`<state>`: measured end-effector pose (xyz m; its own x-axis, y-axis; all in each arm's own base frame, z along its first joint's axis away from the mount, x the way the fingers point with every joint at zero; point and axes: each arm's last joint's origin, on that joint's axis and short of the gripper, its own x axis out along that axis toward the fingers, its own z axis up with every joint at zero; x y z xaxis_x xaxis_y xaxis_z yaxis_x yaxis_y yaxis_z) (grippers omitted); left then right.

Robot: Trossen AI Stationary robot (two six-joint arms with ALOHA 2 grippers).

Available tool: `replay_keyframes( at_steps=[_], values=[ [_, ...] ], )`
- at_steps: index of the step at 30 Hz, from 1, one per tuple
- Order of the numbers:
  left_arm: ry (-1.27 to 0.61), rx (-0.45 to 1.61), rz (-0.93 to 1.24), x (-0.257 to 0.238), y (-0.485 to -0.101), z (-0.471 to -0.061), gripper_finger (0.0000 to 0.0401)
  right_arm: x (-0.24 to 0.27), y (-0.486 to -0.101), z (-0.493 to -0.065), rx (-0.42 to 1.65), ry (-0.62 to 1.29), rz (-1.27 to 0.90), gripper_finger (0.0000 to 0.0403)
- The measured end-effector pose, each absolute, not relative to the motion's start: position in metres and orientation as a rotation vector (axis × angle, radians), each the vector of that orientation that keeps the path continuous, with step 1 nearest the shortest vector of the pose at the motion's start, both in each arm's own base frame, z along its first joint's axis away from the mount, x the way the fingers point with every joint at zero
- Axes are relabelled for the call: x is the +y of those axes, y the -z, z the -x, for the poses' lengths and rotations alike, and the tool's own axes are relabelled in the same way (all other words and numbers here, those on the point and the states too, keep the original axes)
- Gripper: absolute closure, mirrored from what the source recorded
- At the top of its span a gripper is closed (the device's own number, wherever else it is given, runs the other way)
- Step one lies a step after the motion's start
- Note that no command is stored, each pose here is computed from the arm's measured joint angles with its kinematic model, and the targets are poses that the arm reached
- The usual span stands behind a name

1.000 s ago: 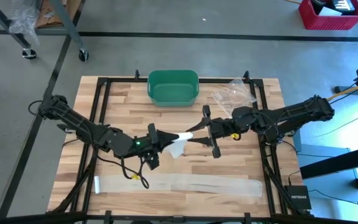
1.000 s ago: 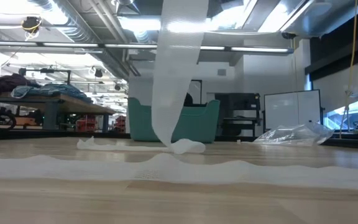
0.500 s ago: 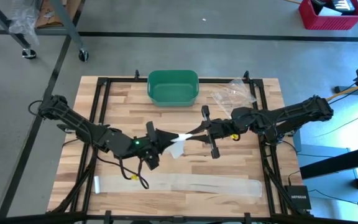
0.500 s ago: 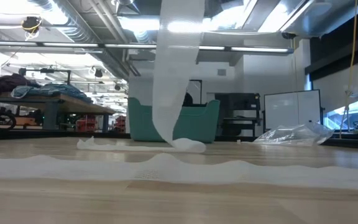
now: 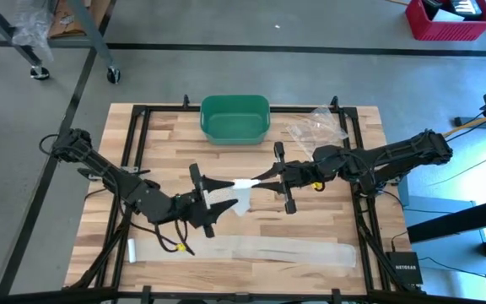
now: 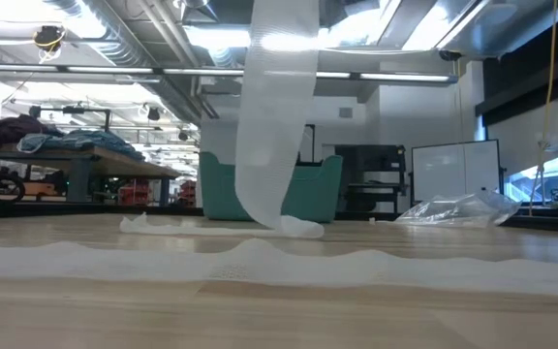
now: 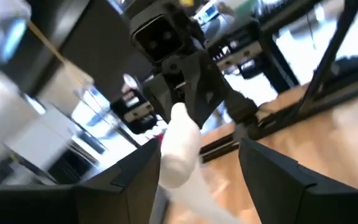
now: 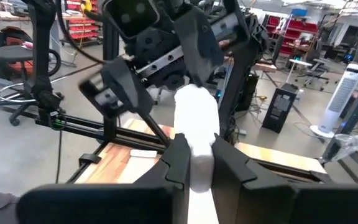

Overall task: Roll bandage
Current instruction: Roll the top white bandage

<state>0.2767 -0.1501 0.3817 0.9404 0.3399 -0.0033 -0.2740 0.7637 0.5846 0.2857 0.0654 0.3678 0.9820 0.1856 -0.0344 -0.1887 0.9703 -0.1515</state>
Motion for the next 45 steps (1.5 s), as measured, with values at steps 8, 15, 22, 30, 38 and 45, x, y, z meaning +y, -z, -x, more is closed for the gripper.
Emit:
replay_keyframes(
  at_steps=[8, 15, 22, 30, 38, 45],
  values=[
    [-0.342, 0.041, -0.253, -0.127, -0.393, -0.273, 0.0191, 0.066, -0.369, -0.286, 0.007, -0.188, 0.208, 0.0360],
    [-0.164, 0.054, -0.090, -0.110, -0.392, -0.278, 0.0191, 0.065, -0.369, -0.285, 0.001, -0.187, 0.226, 0.0359],
    [-0.138, 0.064, -0.033, -0.102, -0.389, -0.283, 0.0191, 0.064, -0.369, -0.286, 0.004, -0.153, 0.239, 0.0359],
    [-0.137, 0.039, -0.025, -0.103, -0.392, -0.284, 0.0203, 0.064, -0.369, -0.286, 0.005, -0.153, 0.238, 0.0358],
    [-0.137, 0.041, -0.057, -0.103, -0.392, -0.284, 0.0278, 0.065, -0.369, -0.286, 0.001, -0.162, 0.235, 0.0351],
    [-0.135, 0.047, -0.196, -0.103, -0.392, -0.284, 0.0336, 0.065, -0.372, -0.284, -0.020, -0.188, 0.153, 0.0345]
  ],
)
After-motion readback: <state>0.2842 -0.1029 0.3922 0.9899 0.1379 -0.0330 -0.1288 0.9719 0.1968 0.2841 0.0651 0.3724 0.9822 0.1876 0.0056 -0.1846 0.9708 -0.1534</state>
